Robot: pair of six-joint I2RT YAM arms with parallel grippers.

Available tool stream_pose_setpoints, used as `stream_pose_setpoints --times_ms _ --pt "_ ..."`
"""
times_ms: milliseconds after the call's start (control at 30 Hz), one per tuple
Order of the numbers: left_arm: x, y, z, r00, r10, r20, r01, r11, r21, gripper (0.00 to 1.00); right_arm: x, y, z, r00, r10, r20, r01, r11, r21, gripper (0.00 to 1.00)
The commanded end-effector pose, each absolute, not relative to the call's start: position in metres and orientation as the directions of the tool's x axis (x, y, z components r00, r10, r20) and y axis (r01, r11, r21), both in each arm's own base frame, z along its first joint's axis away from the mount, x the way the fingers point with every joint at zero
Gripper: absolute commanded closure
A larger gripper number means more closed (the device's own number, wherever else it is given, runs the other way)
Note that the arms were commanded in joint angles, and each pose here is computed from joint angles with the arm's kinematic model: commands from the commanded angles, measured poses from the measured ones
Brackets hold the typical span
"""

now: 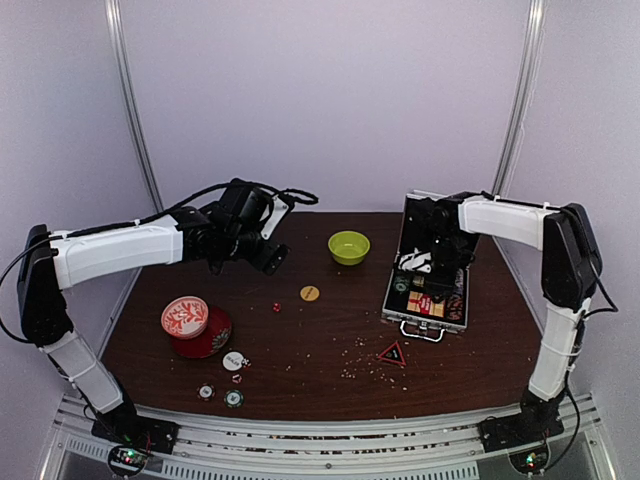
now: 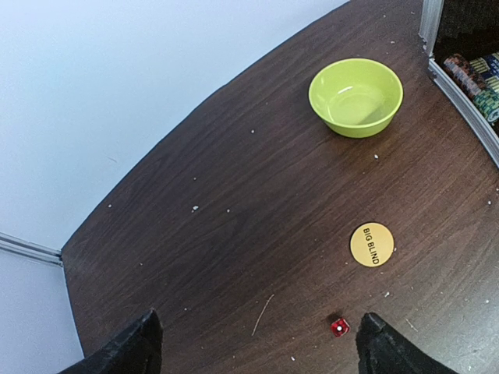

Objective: Pack up texas hold em set

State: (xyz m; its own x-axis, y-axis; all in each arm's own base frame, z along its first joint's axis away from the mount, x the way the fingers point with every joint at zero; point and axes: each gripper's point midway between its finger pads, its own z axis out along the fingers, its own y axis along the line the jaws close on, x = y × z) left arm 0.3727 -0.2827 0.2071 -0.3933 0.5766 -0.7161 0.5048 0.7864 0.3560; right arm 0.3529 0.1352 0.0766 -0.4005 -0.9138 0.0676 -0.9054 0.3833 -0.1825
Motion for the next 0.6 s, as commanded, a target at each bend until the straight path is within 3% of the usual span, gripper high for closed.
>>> stream_pose_setpoints --times_ms 0,367,567 --pt "0.376 -0.289 0.215 -0.376 0.570 -0.731 0.505 0.787 0.354 0.12 0.326 0.180 0.105 -0.321 -0.945 -0.054 -0.933 0.326 -0.152 0.38" --pt "0.376 -0.288 0.215 -0.376 0.572 -0.729 0.505 0.786 0.356 0.12 0.231 0.230 0.087 -0.023 -0.989 -0.148 -0.999 0.029 -0.035 0.33" --pt "0.376 -0.288 0.215 -0.377 0.573 -0.728 0.504 0.786 0.357 0.12 0.221 0.247 0.077 0.002 -0.982 -0.191 -0.999 0.007 -0.048 0.28"
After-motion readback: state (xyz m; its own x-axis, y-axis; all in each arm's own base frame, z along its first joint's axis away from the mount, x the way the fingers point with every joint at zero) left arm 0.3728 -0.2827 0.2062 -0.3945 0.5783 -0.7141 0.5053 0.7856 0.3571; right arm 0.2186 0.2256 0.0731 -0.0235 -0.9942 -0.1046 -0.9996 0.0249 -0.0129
